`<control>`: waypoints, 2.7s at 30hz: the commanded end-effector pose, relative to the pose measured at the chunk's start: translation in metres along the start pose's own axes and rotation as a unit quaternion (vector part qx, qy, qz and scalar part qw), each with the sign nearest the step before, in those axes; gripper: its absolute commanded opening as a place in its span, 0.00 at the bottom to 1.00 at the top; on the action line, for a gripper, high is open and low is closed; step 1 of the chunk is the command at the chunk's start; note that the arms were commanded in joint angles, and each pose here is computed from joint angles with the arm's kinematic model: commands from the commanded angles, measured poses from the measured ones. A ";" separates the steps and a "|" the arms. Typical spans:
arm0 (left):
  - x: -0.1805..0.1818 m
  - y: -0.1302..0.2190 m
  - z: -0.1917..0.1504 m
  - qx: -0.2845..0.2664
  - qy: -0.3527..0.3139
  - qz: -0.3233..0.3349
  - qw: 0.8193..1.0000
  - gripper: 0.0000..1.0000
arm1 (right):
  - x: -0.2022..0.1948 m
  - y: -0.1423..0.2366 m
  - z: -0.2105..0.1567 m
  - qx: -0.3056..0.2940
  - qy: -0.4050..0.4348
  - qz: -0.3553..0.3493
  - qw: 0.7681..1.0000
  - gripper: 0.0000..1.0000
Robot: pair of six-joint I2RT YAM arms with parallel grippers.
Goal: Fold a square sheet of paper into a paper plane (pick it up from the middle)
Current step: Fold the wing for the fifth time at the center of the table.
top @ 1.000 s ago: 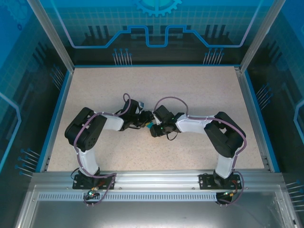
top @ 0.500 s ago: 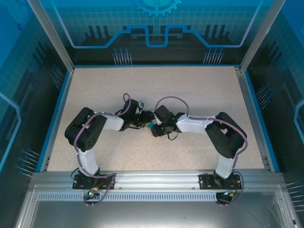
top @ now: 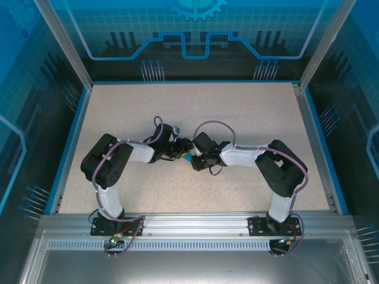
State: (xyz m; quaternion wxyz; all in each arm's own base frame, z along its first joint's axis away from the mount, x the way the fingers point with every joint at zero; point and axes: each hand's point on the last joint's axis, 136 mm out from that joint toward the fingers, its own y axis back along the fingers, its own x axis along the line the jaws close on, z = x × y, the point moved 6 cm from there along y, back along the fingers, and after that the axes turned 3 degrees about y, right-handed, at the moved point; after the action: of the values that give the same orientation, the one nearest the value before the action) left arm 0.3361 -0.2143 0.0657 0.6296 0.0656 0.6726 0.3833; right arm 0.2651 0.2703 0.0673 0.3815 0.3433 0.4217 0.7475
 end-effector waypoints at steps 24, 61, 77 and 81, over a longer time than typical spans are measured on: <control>-0.018 0.021 0.008 0.004 -0.028 -0.006 1.000 0.48 | 0.001 -0.015 -0.043 0.049 -0.104 0.162 0.980 0.11; 0.015 0.011 -0.033 -0.003 0.017 0.061 0.998 0.44 | 0.005 -0.018 -0.054 0.044 -0.196 0.136 0.970 0.06; 0.032 0.006 -0.038 0.014 0.025 0.097 0.995 0.42 | 0.016 0.033 -0.018 -0.023 -0.152 0.172 0.973 0.07; 0.032 0.005 -0.038 0.017 0.025 0.098 0.995 0.42 | 0.025 0.031 -0.014 -0.019 -0.150 0.191 0.970 0.06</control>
State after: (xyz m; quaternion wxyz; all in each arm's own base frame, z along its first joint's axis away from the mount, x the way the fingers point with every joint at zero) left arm 0.3014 -0.2207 0.0663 0.6116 0.0928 0.6780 0.3970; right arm 0.2390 0.2660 0.0898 0.3264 0.5160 0.2668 0.7457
